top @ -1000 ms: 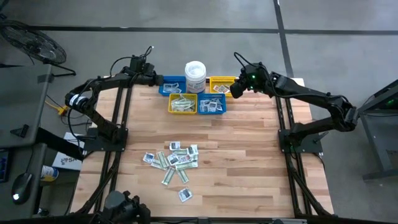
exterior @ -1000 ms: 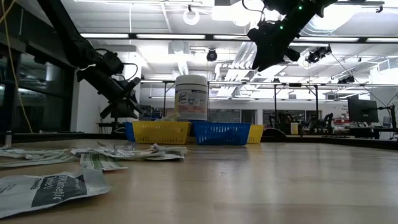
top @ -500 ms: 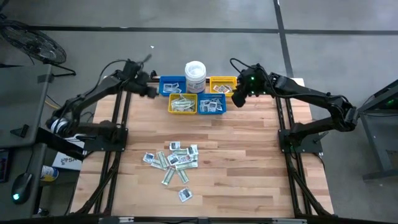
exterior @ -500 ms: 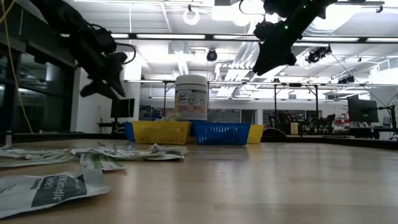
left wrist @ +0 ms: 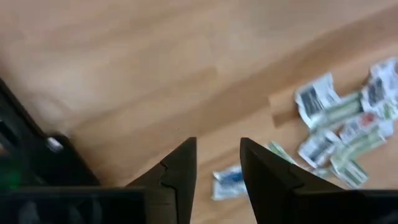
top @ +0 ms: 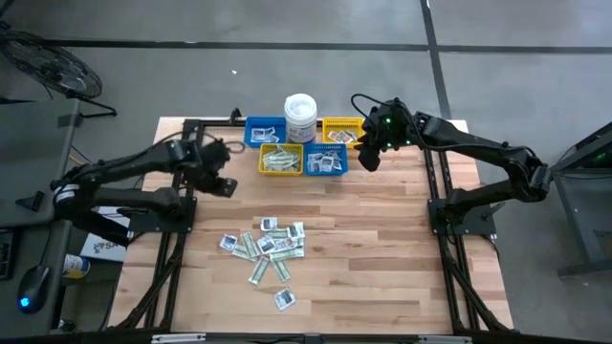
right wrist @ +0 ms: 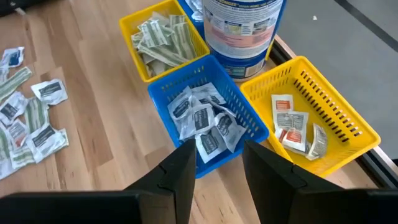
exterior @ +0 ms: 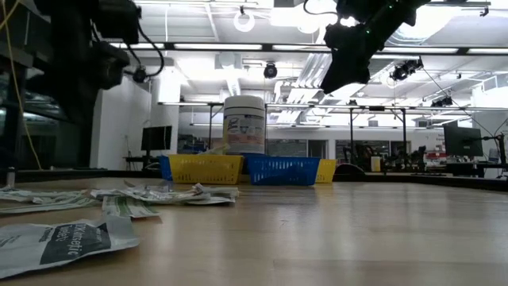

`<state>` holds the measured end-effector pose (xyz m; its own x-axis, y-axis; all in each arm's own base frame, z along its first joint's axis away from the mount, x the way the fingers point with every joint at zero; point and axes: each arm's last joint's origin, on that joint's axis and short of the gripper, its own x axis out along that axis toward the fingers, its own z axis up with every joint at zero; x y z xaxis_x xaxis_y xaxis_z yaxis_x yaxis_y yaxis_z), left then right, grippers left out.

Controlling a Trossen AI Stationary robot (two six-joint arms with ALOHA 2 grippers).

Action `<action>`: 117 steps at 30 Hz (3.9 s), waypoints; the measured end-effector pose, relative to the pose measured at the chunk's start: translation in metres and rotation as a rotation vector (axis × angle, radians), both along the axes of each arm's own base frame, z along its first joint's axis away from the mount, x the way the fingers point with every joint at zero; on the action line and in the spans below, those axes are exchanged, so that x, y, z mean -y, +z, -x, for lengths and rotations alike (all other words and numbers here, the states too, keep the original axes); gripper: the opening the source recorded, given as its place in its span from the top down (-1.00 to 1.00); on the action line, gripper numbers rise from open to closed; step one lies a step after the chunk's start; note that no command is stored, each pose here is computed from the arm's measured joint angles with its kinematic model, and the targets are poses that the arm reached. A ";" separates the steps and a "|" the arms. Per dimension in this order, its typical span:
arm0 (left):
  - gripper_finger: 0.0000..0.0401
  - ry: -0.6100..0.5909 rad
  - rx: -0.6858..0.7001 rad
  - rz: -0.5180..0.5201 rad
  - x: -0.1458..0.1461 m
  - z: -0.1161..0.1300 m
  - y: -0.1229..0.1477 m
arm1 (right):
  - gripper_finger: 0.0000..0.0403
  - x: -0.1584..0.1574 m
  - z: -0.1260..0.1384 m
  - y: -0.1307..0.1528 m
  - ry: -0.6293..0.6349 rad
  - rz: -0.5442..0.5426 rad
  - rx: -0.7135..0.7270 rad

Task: Pick & Place First Aid Supplies
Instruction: Put the blue alcohol pad into the left blue bin

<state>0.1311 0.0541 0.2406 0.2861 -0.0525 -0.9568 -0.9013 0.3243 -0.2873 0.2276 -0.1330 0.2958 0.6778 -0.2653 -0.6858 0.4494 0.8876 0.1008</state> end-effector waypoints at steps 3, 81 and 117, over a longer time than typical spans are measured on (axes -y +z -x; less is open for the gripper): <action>0.39 0.019 -0.014 0.003 0.016 -0.004 0.001 | 0.37 0.000 0.000 0.000 0.005 0.001 0.000; 0.45 0.081 0.183 0.240 0.101 0.017 -0.131 | 0.37 -0.005 0.002 -0.003 0.051 -0.133 0.009; 1.00 0.168 0.576 -0.091 0.103 -0.021 -0.043 | 0.37 -0.003 0.002 -0.003 0.016 -0.088 -0.014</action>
<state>0.1519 -0.0486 0.1975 0.7565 0.1128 -0.6442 -0.6501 0.2371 -0.7219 0.2253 -0.1296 0.2925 0.6715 -0.1930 -0.7154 0.4370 0.8828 0.1720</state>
